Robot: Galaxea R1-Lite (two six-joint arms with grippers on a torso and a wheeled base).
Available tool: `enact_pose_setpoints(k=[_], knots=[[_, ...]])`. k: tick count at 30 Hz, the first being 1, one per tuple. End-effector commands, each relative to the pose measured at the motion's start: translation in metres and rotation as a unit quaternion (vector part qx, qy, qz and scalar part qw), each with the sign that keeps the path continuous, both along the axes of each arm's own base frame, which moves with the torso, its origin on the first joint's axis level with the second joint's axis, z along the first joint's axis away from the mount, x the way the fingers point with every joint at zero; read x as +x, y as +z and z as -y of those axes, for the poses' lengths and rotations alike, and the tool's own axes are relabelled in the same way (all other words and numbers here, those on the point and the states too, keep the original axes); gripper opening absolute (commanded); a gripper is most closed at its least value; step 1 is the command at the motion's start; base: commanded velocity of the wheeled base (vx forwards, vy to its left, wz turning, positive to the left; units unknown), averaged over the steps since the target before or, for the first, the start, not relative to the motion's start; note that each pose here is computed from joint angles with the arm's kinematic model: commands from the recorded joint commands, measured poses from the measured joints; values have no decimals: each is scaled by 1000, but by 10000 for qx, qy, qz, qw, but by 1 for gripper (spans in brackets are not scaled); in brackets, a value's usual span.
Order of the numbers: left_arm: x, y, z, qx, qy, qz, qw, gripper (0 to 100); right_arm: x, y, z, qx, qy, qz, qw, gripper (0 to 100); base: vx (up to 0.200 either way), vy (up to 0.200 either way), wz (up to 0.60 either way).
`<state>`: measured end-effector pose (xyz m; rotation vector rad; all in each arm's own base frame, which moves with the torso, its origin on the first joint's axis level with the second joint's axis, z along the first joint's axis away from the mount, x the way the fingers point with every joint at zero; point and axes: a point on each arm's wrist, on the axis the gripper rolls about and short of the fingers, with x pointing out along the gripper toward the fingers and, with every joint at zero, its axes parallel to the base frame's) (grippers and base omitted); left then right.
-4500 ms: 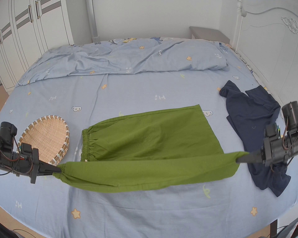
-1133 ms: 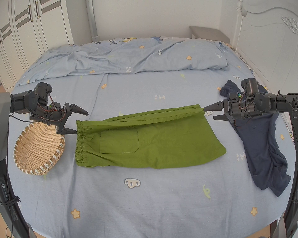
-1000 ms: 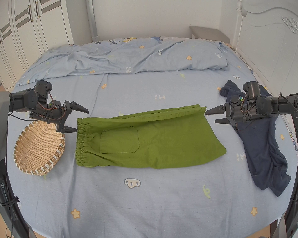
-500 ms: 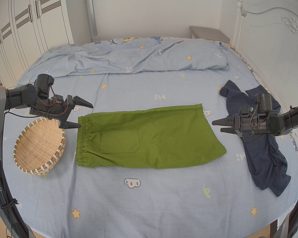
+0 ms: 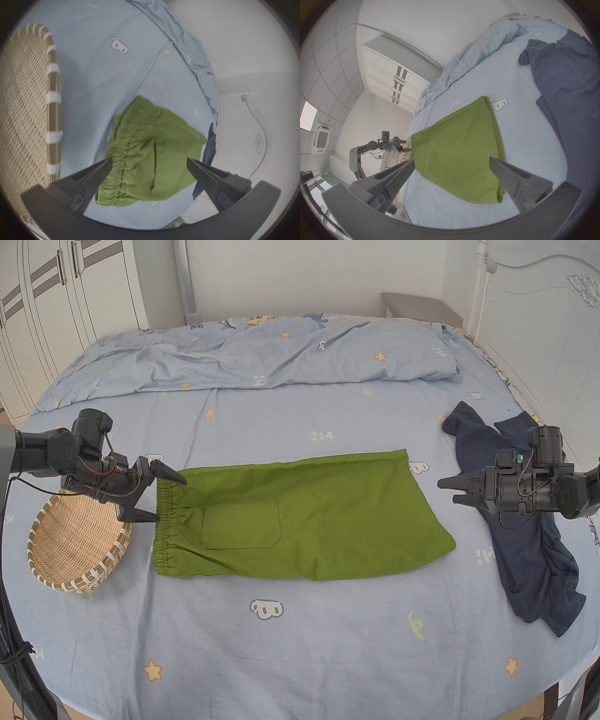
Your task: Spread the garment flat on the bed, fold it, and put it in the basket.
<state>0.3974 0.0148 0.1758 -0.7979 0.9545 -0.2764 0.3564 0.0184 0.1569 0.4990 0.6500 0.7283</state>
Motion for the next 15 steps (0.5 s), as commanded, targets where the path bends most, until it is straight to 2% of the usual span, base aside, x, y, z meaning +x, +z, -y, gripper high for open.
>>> enact_pose_setpoints(k=[1,10,15], knots=[[-25,-2,3,215,-226,26,9995,100,-2,3,-1,3,12,37,10000,100,0,0,0],[-35,-28,5,338,-249,658,9969,100,-5,3,-4,3,58,29,10000,100,0,0,0],[-38,-36,8,347,-305,718,9963,100,-5,3,-5,3,66,29,10000,100,0,0,0]])
